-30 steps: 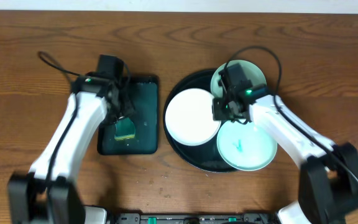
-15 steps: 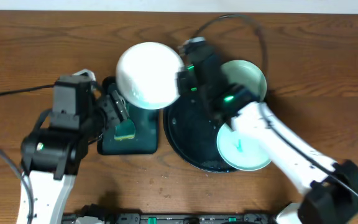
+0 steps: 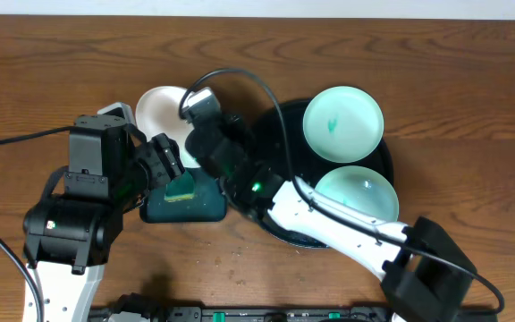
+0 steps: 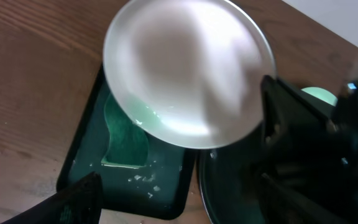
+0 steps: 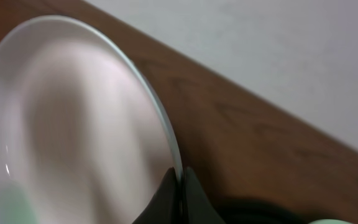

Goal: Clean dirty plates on tray and stack at the side
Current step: 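Lift the white plate with the right gripper and tilt it over the tray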

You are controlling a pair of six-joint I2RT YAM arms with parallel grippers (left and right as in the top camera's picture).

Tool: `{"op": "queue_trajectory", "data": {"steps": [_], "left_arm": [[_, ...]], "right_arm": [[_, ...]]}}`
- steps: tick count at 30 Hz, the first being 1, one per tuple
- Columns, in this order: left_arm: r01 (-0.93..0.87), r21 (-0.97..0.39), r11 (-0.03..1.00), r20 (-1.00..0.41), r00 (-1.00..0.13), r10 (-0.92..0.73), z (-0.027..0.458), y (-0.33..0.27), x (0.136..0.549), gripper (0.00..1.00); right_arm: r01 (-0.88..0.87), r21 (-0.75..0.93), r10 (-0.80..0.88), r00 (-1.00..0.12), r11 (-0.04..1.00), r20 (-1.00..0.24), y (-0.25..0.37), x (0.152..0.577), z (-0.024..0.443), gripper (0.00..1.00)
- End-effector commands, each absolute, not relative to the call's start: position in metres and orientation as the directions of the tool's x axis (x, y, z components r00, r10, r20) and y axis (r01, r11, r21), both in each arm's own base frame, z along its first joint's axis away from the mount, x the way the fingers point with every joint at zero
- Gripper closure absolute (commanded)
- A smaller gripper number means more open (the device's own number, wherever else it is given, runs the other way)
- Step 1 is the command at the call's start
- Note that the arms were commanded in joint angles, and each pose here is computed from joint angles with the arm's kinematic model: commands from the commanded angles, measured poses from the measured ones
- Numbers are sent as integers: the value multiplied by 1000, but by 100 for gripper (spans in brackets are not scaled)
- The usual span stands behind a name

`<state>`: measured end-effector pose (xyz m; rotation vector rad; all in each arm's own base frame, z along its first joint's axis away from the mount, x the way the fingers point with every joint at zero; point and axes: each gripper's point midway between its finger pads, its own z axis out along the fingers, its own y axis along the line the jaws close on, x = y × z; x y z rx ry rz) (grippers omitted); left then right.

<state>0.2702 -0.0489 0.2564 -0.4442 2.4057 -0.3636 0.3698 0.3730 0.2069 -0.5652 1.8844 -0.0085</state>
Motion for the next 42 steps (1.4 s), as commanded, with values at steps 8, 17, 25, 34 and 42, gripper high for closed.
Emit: {"op": "queue_trajectory", "data": {"steps": [8,17,25,34,42], "left_arm": [[-210,-368,906,-570,-718,-398,265,-48,273,20],[-210,-368,906,-570,-718,-398,265,-48,273,20],[-210,-369,906,-570,-718,-399,265,-48,273,20],[-210,-368,906,-570,-718,-398,265,-48,273,20],[-210,-368,906,-570,-718,-398,265,-48,273,20]], "right_arm": [[-224,-365,-402,-153,904,-903,342,362,284,99],[-233,-446,-470,-54,864,-881,343,353,319,99],[-235,-463,-487,-52,855,-872,343,352,318,99],[-258,-570,-592,-10,780,-806,346,353,318,99],[-275,-572,-594,5,773,-805,353,347,318,99]]}}
